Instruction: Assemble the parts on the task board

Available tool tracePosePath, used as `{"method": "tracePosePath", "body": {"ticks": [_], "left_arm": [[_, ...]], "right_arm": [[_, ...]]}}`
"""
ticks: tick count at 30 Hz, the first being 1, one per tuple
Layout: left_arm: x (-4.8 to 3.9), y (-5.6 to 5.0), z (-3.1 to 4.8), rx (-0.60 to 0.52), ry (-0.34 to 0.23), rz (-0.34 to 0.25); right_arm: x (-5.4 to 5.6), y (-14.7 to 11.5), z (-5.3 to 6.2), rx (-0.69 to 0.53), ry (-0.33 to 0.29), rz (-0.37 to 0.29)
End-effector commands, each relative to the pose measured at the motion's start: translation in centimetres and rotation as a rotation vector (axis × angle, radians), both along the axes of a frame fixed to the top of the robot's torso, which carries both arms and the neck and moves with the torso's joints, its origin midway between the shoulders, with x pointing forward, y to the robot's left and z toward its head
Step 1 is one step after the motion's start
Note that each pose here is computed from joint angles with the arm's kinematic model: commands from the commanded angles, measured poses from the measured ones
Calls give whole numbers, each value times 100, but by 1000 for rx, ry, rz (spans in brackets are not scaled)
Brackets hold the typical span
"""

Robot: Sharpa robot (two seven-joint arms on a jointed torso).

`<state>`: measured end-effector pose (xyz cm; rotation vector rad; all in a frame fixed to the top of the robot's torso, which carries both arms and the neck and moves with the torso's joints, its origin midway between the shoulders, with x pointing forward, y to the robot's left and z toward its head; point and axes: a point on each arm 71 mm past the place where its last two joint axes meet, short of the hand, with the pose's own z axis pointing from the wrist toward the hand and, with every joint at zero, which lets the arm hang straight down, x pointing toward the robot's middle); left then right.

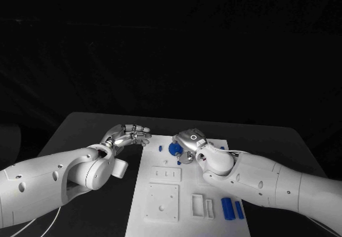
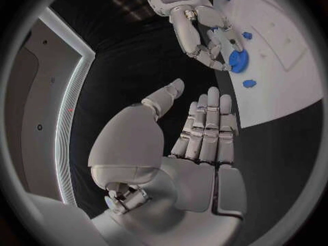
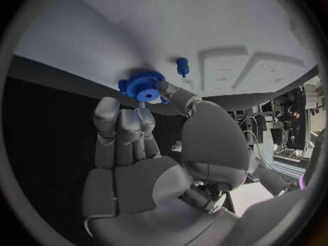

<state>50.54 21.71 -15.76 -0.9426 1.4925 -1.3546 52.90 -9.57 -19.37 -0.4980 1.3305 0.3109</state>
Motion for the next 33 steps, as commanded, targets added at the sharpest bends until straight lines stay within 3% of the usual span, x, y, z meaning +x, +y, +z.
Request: {"method": "tracePosePath", "body": {"ticks": [1, 17, 33], "left_arm": [[3, -24, 11, -4, -1, -12], [11, -37, 5, -6, 5, -19], [10, -35, 3, -6, 7, -18]], "right_arm": [[12, -31, -57, -4, 50, -10], [50, -91, -86, 35, 131, -41], [84, -154, -111, 39, 174, -61]]}}
